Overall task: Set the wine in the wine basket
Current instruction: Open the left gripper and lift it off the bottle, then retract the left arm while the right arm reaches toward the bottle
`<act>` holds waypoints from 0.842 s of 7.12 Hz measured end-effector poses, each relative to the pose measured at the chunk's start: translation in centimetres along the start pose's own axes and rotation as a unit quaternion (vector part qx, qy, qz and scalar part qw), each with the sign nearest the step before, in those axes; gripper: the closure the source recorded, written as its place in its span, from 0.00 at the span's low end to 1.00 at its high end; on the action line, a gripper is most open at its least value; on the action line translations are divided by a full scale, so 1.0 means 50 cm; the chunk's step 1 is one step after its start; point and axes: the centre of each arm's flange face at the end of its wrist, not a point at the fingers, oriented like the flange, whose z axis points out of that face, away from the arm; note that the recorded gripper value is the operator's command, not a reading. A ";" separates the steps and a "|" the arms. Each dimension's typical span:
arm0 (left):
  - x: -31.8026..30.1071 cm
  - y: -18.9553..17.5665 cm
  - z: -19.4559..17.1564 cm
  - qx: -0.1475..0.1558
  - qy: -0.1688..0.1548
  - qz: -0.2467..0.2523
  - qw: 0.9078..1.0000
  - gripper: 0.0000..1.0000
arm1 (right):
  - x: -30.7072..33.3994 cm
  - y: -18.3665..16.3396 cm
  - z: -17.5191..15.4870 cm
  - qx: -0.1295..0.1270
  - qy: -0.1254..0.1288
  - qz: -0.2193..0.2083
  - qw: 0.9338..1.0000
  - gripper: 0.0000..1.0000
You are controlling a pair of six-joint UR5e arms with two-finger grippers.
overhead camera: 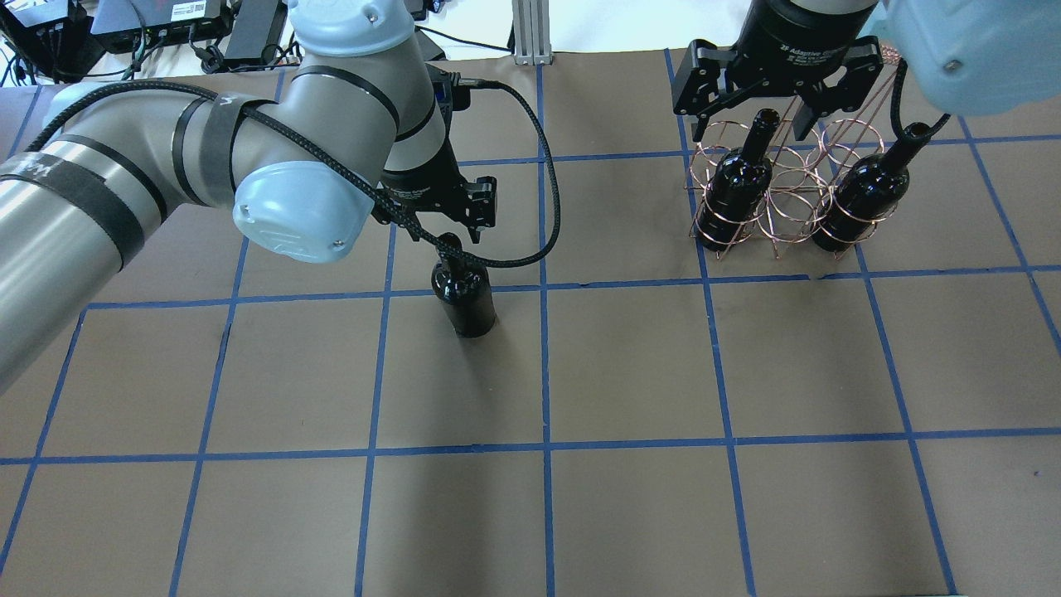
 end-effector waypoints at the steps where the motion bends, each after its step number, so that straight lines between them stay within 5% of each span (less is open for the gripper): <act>1: 0.005 0.009 -0.019 -0.005 0.003 0.001 1.000 0.00 | -0.001 0.001 0.001 -0.001 -0.001 0.001 1.000 0.00; 6: -0.168 -0.048 -0.185 0.000 0.006 -0.015 1.000 0.00 | -0.002 0.003 -0.002 0.001 0.001 0.001 1.000 0.00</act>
